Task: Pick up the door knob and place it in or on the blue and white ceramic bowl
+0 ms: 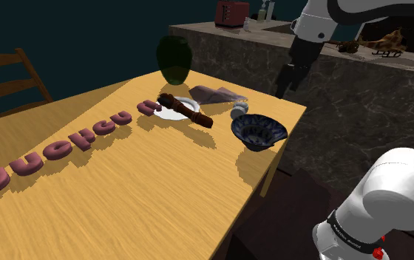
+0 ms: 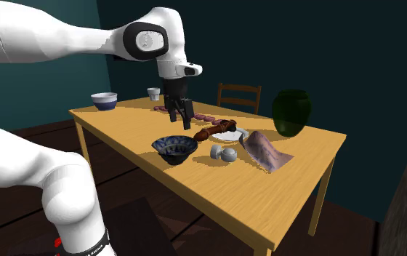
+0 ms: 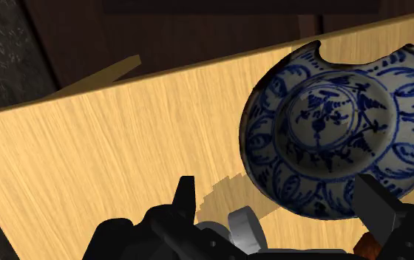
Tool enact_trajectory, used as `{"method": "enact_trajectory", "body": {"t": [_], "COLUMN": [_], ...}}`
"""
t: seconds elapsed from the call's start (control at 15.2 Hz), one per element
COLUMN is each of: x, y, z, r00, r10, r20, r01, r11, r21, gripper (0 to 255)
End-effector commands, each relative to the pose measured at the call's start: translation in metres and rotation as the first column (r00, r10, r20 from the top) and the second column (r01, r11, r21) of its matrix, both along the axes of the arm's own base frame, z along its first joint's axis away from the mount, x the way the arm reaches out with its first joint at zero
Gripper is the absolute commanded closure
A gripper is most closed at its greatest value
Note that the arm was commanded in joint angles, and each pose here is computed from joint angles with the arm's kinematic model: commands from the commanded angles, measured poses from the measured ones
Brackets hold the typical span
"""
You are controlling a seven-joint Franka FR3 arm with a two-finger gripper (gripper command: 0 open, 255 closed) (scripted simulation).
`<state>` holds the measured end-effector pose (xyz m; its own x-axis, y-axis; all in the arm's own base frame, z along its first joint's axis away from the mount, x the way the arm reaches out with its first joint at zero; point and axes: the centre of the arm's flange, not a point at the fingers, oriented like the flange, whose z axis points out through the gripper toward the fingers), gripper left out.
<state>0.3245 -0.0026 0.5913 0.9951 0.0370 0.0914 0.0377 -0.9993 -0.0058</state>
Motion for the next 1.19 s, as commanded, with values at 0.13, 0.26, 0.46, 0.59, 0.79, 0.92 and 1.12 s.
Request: {"method": "enact_trajectory", "body": {"t": [0.13,0.26,0.46,0.59,0.79,0.92,1.12], "x": [0.025,0.05,0.087,0.11,0.143,0.164,0.188], "y": [0.0,-0.002,-0.01,-0.017,-0.032,-0.044,-0.06], "z": [-0.011,-0.023,-0.041,-0.054,-0.073,-0.087,-0.105], "r00": [0.995,0.982,0.944,0.909,0.84,0.784,0.706], "r10": [-0.095,-0.188,-0.325,-0.412,-0.534,-0.609,-0.692], "r20": [-0.012,-0.026,-0.051,-0.069,-0.1,-0.122,-0.15], "r01": [0.095,0.189,0.328,0.417,0.542,0.62,0.708], "r11": [0.995,0.981,0.942,0.905,0.833,0.775,0.694], "r21": [0.022,0.042,0.07,0.086,0.108,0.119,0.13], "gripper": [0,0,0,0,0,0,0]}}
